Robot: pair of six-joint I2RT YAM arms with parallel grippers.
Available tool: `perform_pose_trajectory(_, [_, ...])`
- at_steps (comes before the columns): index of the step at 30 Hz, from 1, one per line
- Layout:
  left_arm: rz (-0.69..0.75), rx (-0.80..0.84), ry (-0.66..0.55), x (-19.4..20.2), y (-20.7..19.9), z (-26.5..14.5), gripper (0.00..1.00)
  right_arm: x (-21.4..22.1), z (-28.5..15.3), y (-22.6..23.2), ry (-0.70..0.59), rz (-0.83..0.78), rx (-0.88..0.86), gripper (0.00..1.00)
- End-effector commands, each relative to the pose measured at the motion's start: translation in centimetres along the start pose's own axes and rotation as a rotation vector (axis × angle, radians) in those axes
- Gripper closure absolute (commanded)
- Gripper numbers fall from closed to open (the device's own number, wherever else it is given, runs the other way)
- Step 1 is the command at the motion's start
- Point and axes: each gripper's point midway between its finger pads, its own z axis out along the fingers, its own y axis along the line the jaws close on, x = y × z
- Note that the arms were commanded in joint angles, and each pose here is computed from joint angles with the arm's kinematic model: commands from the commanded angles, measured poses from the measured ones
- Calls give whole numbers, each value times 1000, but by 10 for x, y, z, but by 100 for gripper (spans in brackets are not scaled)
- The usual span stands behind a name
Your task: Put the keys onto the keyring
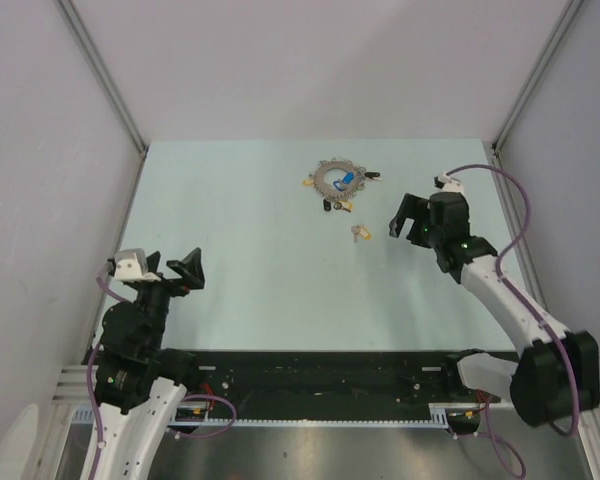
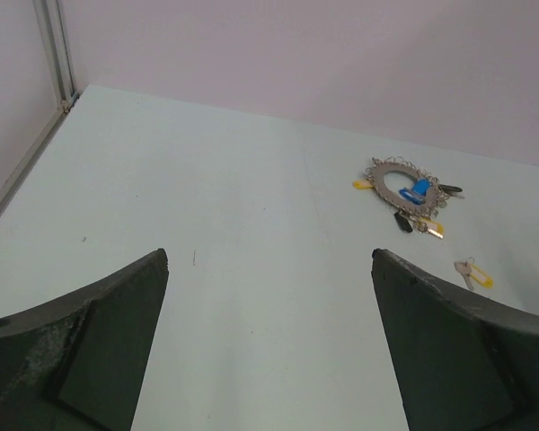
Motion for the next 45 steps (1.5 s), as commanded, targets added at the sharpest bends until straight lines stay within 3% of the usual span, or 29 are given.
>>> perform_pose_trajectory(1, [-1,28,-60,-20,-4,-9,0,-42,47,23,-126,80,-31,2])
perform_pose_trajectory(6, [-3,45,-68,-21,-7,-11,0,-47,99,41,-145,111,-98,14])
perform_pose_trajectory(14, [-3,56,-69,-23,-9,-12,0,-19,171,73,-60,155,-247,33])
perform_pose_trajectory(21, [0,61,-60,-21,-10,-11,0,1,213,86,-37,256,-323,40])
perform_pose_trajectory(25, [0,59,-55,-20,-10,-10,0,12,238,87,-17,289,-321,45])
perform_pose_trajectory(36, [4,67,-48,-18,-11,-9,0,36,275,87,23,358,-254,47])
perform_pose_trajectory(45, [4,67,-47,-18,-11,-10,0,54,288,79,97,385,-124,61])
